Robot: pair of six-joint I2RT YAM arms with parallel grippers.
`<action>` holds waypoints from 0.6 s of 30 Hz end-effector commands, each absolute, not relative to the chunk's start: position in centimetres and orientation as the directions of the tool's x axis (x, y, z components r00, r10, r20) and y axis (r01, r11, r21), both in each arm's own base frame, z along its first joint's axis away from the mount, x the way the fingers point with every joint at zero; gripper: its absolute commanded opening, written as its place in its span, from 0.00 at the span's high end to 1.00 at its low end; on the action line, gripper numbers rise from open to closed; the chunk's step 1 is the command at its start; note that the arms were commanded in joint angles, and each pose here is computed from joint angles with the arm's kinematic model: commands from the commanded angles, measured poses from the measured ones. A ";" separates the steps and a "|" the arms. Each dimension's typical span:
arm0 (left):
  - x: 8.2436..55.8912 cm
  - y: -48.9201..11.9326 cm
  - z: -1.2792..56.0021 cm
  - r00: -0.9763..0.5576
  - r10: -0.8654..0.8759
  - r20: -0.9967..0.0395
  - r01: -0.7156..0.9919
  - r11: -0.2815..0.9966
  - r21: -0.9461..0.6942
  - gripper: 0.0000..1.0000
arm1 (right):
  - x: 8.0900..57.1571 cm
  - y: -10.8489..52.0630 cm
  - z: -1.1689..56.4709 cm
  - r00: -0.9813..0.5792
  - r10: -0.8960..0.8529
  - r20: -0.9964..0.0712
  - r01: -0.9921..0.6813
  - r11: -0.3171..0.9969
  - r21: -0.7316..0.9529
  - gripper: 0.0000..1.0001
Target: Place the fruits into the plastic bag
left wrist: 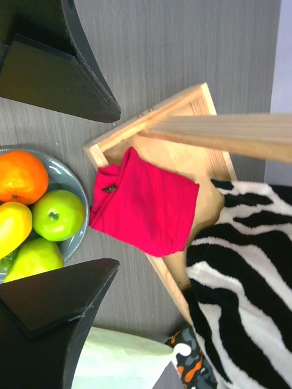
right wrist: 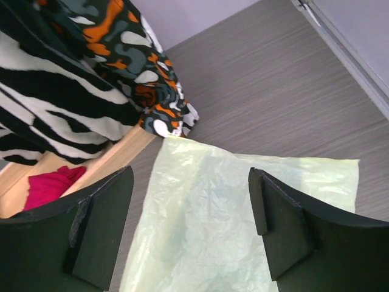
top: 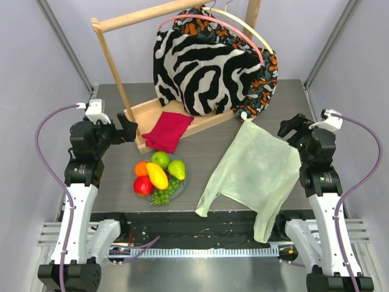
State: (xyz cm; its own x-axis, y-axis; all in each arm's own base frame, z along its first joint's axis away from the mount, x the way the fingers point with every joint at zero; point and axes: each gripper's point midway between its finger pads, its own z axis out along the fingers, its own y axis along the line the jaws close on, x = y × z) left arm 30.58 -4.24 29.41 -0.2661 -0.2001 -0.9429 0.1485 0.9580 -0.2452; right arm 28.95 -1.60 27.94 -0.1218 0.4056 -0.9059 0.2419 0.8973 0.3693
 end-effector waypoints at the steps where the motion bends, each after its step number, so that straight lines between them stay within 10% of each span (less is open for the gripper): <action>1: 31.0 -7.1 32.6 -0.181 -0.136 -0.974 0.318 0.929 -0.189 0.00 | 29.2 0.4 31.1 -0.117 0.448 -0.886 0.140 0.891 0.431 0.18; 18: 31.9 -19.5 33.9 -0.248 0.008 -0.969 0.562 0.816 -0.137 0.00 | 27.9 12.9 17.6 -0.613 0.352 -0.707 0.050 0.911 0.410 0.28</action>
State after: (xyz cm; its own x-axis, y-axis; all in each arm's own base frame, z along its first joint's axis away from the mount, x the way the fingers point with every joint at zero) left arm 31.93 -18.35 33.31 -0.2419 0.0436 -0.9693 0.5339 0.8401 -0.0954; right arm 28.40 11.12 18.99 -0.5903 0.3326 -0.7355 0.0080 0.9135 0.4067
